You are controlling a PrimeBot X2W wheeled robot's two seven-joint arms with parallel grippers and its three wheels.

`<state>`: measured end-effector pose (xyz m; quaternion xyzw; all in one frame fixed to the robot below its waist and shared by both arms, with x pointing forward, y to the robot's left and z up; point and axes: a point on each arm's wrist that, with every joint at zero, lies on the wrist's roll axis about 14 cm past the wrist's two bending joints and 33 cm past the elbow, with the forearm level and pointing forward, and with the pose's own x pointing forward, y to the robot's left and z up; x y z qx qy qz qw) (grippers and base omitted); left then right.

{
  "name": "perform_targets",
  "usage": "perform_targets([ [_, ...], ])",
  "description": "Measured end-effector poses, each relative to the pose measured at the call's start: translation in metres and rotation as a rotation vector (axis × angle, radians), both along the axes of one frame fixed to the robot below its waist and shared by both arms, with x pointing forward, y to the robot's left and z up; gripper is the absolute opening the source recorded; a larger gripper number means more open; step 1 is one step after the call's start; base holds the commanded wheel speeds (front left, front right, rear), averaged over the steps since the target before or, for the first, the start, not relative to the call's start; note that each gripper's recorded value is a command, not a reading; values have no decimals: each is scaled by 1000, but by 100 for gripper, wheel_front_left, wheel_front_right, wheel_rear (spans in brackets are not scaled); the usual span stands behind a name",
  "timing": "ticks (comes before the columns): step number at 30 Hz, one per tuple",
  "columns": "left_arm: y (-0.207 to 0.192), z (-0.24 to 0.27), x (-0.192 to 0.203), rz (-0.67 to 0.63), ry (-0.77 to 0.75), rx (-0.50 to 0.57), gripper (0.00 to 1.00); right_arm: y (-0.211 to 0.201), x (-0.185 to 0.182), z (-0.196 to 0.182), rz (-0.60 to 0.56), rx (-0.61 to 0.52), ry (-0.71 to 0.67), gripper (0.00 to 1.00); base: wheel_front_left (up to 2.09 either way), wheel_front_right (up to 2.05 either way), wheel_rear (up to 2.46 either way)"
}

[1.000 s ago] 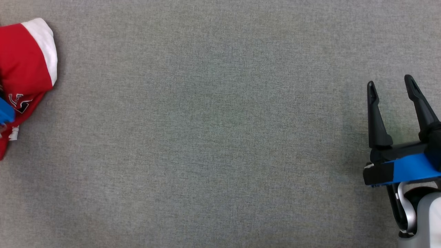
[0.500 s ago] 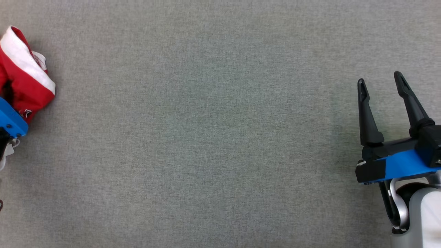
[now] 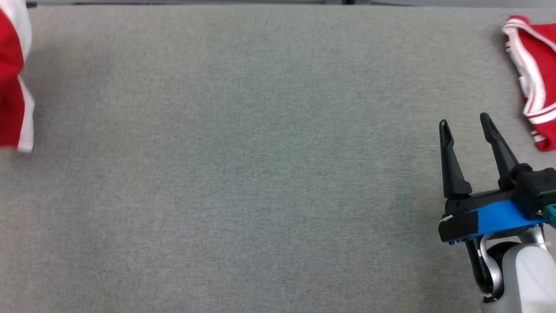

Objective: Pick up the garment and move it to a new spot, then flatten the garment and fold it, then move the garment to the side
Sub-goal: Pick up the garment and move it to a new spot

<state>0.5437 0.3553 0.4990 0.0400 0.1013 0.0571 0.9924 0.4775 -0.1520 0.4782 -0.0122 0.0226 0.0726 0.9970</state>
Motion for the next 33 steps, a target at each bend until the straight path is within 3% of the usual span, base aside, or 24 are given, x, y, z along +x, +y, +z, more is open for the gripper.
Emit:
perform_targets([
  [8,-80,100,37,-215,-297,67,0,-28,-27,17,-75,42,-37,100,0,0,0],
  [18,-235,186,47,-563,-529,20,0,-73,-68,18,-207,96,-50,100,0,0,0],
  [26,-322,201,25,-758,-586,-67,0,-98,-87,16,-286,114,-59,100,0,0,0],
  [33,-354,138,0,-833,-442,-142,0,-100,-90,12,-298,129,-59,100,0,0,0],
])
